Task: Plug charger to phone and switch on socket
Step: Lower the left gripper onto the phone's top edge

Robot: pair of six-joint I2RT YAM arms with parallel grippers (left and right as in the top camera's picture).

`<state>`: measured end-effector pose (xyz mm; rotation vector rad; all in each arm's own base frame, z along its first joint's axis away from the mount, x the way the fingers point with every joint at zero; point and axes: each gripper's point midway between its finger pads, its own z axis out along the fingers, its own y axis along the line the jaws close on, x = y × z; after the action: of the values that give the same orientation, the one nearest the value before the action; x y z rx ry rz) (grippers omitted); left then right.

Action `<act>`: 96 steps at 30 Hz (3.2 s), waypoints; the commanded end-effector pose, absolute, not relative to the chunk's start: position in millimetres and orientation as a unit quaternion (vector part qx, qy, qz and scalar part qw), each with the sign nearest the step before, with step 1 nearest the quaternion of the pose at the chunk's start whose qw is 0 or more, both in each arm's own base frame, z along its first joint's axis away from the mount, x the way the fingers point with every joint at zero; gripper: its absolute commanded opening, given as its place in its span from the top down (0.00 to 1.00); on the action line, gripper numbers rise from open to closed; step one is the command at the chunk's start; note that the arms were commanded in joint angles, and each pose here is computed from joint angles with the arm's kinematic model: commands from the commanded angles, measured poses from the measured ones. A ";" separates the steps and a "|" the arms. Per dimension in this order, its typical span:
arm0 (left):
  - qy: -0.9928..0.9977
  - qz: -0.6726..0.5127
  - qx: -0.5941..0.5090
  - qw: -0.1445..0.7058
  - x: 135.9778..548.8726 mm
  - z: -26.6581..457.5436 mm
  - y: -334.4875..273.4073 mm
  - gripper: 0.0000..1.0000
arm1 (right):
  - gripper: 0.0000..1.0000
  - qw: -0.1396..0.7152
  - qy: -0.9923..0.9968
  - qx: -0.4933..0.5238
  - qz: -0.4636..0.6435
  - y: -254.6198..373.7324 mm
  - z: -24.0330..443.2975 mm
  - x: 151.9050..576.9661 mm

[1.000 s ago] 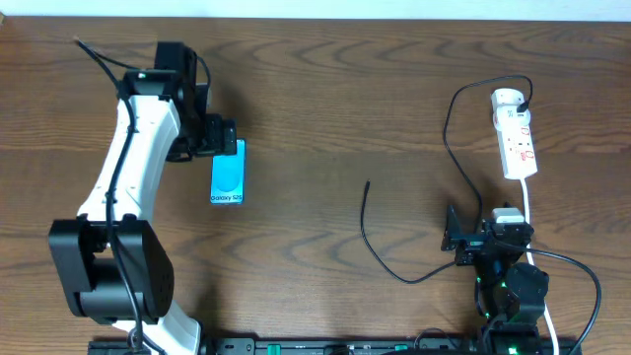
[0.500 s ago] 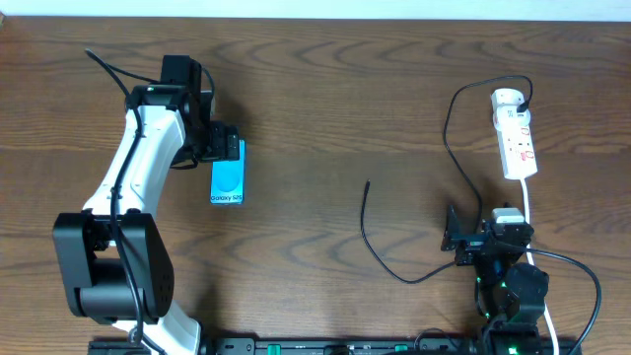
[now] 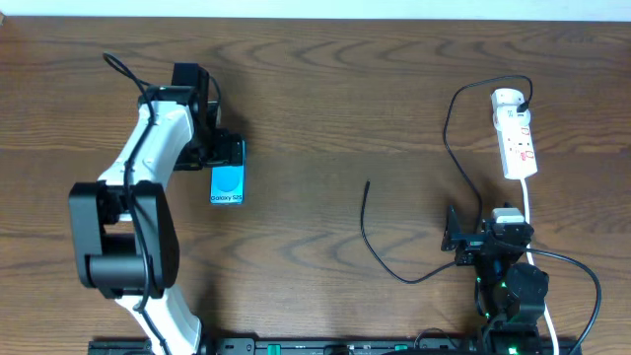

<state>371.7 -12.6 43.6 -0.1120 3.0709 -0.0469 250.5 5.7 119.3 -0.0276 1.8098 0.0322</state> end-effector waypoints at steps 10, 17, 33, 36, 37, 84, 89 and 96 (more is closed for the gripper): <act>0.998 -0.029 -0.013 0.049 382.3 35.3 -33.3 0.02 | 0.01 0.616 0.788 -0.010 0.020 8.1 118.0 250.1; 0.998 -0.009 0.004 0.055 383.5 35.2 -39.9 0.02 | 0.01 0.616 0.788 -0.010 0.020 8.1 117.9 250.1; 0.999 -0.007 0.004 0.052 382.1 34.9 -39.2 0.02 | 0.01 0.616 0.788 -0.010 0.020 8.1 118.0 250.1; 0.999 -0.007 0.004 0.054 383.0 35.0 -39.3 0.02 | 0.01 0.616 0.788 -0.010 0.020 8.1 118.0 250.1; 0.998 -0.007 0.004 0.055 383.5 35.0 -39.4 0.02 | 0.01 0.616 0.788 -0.010 0.020 8.1 118.0 250.1; 0.998 0.015 0.002 0.061 375.0 5.4 -30.7 0.02 | 0.01 0.616 0.788 -0.010 0.020 8.1 118.0 250.1; 0.997 0.015 0.002 0.070 379.4 5.9 -30.8 0.02 | 0.01 0.616 0.788 -0.010 0.020 8.1 118.0 250.1; 0.997 0.014 0.002 0.076 382.2 6.3 -31.1 0.02 | 0.01 0.616 0.788 -0.010 0.020 8.1 118.0 250.1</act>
<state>385.4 -34.5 12.1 0.0063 2.9738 0.0184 250.5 5.7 119.3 -0.0276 1.8098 0.0322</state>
